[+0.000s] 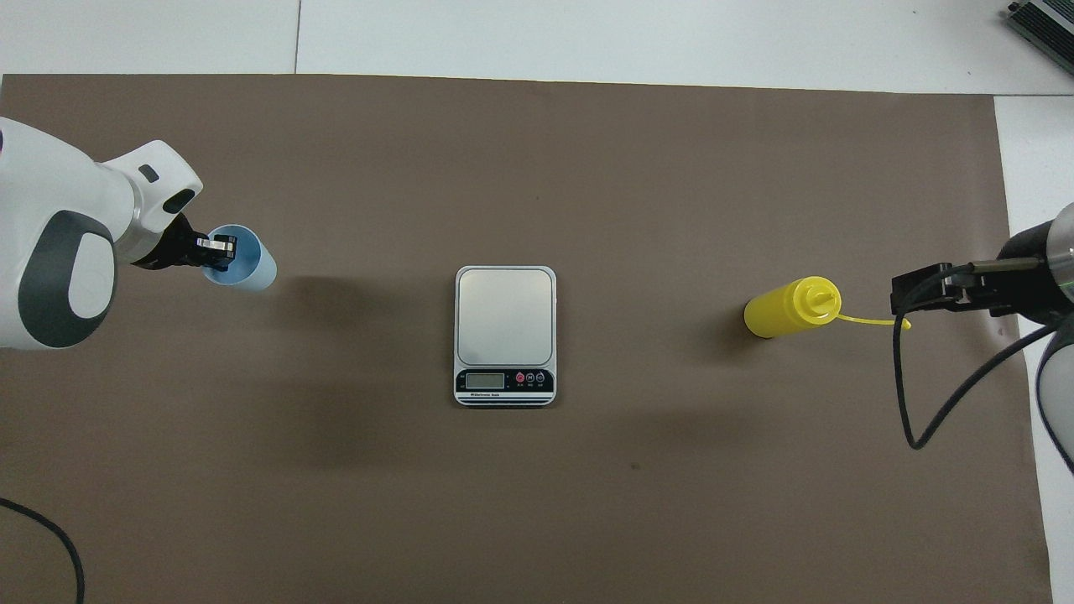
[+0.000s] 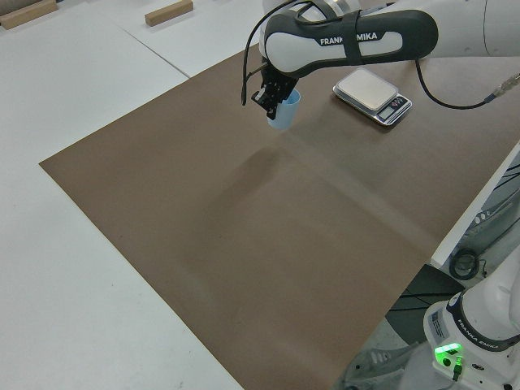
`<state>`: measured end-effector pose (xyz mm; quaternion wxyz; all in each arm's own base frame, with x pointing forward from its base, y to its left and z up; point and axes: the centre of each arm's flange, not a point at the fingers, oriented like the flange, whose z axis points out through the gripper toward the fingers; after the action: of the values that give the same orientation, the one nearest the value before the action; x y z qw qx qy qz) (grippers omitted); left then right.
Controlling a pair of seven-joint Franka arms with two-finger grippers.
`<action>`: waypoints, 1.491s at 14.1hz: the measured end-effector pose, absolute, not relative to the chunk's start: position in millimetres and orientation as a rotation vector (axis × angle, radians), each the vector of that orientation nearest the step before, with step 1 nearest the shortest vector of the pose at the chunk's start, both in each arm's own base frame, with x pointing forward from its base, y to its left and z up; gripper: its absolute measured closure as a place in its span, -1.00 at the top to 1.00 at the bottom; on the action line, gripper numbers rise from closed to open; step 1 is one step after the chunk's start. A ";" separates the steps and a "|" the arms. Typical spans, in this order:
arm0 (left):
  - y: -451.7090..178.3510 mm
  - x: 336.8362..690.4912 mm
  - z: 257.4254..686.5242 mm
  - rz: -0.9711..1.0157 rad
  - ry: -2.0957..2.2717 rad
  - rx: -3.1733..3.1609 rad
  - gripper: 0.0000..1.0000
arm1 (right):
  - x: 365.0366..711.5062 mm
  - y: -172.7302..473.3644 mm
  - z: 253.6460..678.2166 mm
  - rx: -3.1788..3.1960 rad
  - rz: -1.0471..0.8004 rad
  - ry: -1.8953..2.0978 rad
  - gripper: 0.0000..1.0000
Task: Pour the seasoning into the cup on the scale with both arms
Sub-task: 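Carry the blue cup with the left gripper over the scale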
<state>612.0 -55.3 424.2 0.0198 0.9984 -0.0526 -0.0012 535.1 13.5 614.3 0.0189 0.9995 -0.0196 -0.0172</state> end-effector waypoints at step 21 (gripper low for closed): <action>-357.6 543.7 417.6 0.077 -0.104 3.048 -0.93 | 535.1 12.5 614.3 3.103 -0.054 -0.064 1.00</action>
<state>543.7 -357.6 417.6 0.0453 0.9981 -0.0340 0.0253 535.1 12.5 614.3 0.0189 0.9995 -0.0205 -0.0173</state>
